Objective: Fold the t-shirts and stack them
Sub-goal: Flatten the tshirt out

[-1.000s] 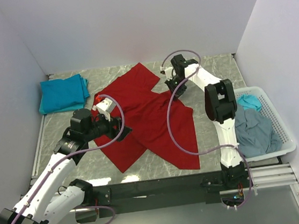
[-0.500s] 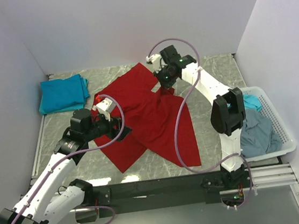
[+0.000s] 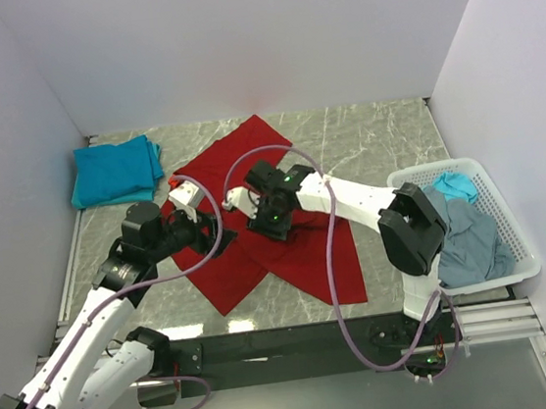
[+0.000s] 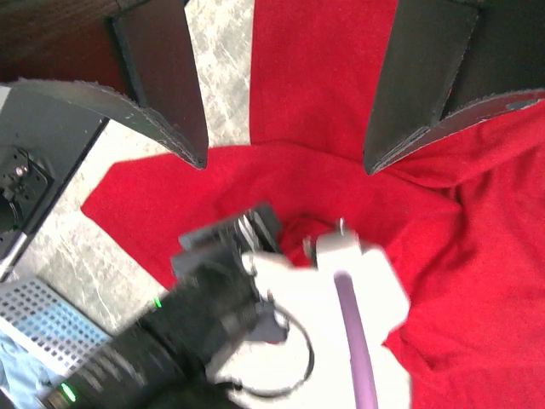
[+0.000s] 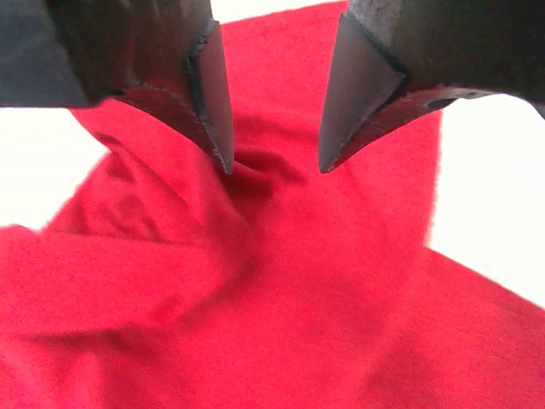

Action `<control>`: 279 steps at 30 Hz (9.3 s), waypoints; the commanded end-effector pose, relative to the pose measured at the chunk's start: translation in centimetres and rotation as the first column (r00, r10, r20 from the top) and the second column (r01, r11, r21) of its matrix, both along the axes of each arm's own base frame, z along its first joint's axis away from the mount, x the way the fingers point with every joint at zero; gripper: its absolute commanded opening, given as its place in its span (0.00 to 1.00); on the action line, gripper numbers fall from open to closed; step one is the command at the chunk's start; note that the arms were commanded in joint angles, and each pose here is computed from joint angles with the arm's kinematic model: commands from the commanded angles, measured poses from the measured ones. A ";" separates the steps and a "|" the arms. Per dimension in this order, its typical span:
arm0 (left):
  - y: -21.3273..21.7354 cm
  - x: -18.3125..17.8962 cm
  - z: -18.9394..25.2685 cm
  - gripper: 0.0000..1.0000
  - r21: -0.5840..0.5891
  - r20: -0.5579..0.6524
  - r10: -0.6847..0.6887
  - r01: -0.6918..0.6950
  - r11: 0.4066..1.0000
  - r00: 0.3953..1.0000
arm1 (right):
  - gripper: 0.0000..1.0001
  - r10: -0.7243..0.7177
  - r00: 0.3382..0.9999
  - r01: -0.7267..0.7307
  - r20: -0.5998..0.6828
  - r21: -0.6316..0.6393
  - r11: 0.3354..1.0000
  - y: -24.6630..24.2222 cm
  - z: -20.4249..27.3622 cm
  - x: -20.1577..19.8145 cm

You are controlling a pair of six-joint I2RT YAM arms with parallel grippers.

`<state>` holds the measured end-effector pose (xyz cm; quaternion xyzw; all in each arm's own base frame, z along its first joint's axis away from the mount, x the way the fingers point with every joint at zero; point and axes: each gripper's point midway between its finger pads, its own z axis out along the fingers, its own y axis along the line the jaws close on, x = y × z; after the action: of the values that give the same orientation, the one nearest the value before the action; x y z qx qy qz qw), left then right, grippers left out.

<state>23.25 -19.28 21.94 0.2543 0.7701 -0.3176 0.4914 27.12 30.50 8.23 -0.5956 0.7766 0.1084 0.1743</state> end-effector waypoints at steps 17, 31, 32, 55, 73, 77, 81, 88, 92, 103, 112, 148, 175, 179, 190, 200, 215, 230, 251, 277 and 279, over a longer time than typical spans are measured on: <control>0.1 0.4 1.3 0.79 -0.007 0.069 0.011 -0.011 1.000 0.998 | 0.49 0.087 0.995 -0.085 0.055 -0.025 0.996 -8.5 1.5 4.6; 0.1 0.3 1.3 0.79 -0.010 0.068 0.011 -0.010 1.000 0.998 | 0.51 0.020 0.992 0.003 0.128 -0.175 0.985 -8.0 -2.7 6.6; 0.1 0.3 1.3 0.79 -0.010 0.070 0.011 -0.010 1.000 0.998 | 0.51 0.019 0.992 0.005 0.128 -0.178 0.984 -8.0 -2.9 6.6; 0.3 0.3 1.5 0.79 -0.011 0.078 0.016 -0.015 1.000 0.997 | 0.00 -0.190 0.956 0.227 0.224 -0.150 0.962 -12.1 0.8 12.1; 0.4 0.8 0.9 0.79 0.004 0.062 0.034 -0.035 0.999 0.998 | 0.37 -0.601 0.622 0.736 0.502 -0.112 0.668 -26.4 2.2 28.5; 0.8 1.4 0.6 0.79 0.017 0.053 0.072 -0.073 0.997 0.996 | 0.40 -0.622 0.665 0.679 0.413 0.011 0.734 -24.4 5.2 27.0; 2.3 2.6 0.4 0.79 0.046 0.054 0.183 -0.185 0.982 0.982 | 0.42 -0.387 0.910 0.367 0.146 0.150 0.918 -17.6 6.5 17.7; 4.2 3.1 0.8 0.91 -0.018 -0.027 0.363 -0.364 0.931 0.931 | 0.43 0.143 0.989 -0.146 0.032 0.180 0.973 -8.2 3.8 -0.4; 3.1 1.6 -1.2 0.89 -0.092 -0.421 0.436 -0.515 0.852 0.796 | 0.43 0.237 0.971 -0.229 -0.015 0.200 0.953 -6.7 2.2 -5.5; 6.1 -6.3 -11.9 0.70 0.149 -0.815 0.533 -0.808 0.570 0.227 | 0.43 0.117 0.993 -0.116 0.002 0.187 0.976 -8.2 0.9 -6.7; 5.1 -9.8 -17.6 0.72 0.387 -0.794 0.604 -0.708 0.590 0.070 | 0.43 0.076 0.997 -0.075 0.003 0.199 0.977 -9.0 0.6 -6.4; 6.5 -12.5 -12.4 0.00 0.472 -0.684 0.684 -0.561 0.680 0.254 | 0.50 0.502 0.859 -0.500 -0.104 0.045 0.865 -12.7 -4.3 -16.0; 4.6 -15.4 0.8 0.00 0.111 -0.700 0.307 -0.326 0.939 0.645 | 0.00 0.484 0.875 -0.478 -0.031 -0.223 0.850 -18.0 -3.5 -16.0; 5.6 -15.8 2.0 0.00 0.114 -0.674 0.317 -0.330 0.937 0.668 | 0.00 0.404 0.913 -0.383 0.059 -0.223 0.896 -21.6 -0.6 -14.8; 6.3 -17.5 4.6 0.00 0.077 -0.662 0.255 -0.275 0.959 0.704 | 0.00 0.178 0.965 -0.145 0.192 -0.173 0.974 -26.5 4.3 -15.4; 2.6 -16.5 6.8 0.70 -0.098 -0.585 0.037 -0.116 0.988 0.810 | 0.47 0.034 0.935 -0.046 0.353 0.024 0.999 -22.5 8.0 -10.8; 0.8 15.0 5.4 0.80 -0.163 -0.301 0.285 -0.344 0.925 0.910 | 0.48 -0.272 0.959 0.274 -0.075 0.475 0.836 -13.4 10.7 4.4; 5.7 35.7 -10.8 0.60 0.308 -0.311 0.588 -0.506 0.806 0.747 | 0.47 -0.327 0.942 0.327 -0.082 0.455 0.828 -15.9 8.5 4.1; 6.1 34.4 -20.1 0.39 0.391 -0.493 0.586 -0.438 0.809 0.643 | 0.47 -0.340 0.939 0.328 -0.055 0.444 0.834 -16.6 8.5 3.9; 10.7 24.8 -18.2 0.00 0.514 -0.436 0.706 -0.490 0.704 0.558 | 0.47 -0.335 0.938 0.341 -0.091 0.423 0.840 -16.8 7.4 3.7; 10.8 24.8 -17.4 0.00 0.503 -0.431 0.708 -0.502 0.703 0.559 | 0.47 -0.331 0.939 0.340 -0.097 0.420 0.841 -16.7 7.3 3.6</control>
<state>48.16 -9.15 2.55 -0.0547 0.9686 -0.0649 0.2338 30.74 13.82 15.74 -0.3933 0.8286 0.2468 0.3129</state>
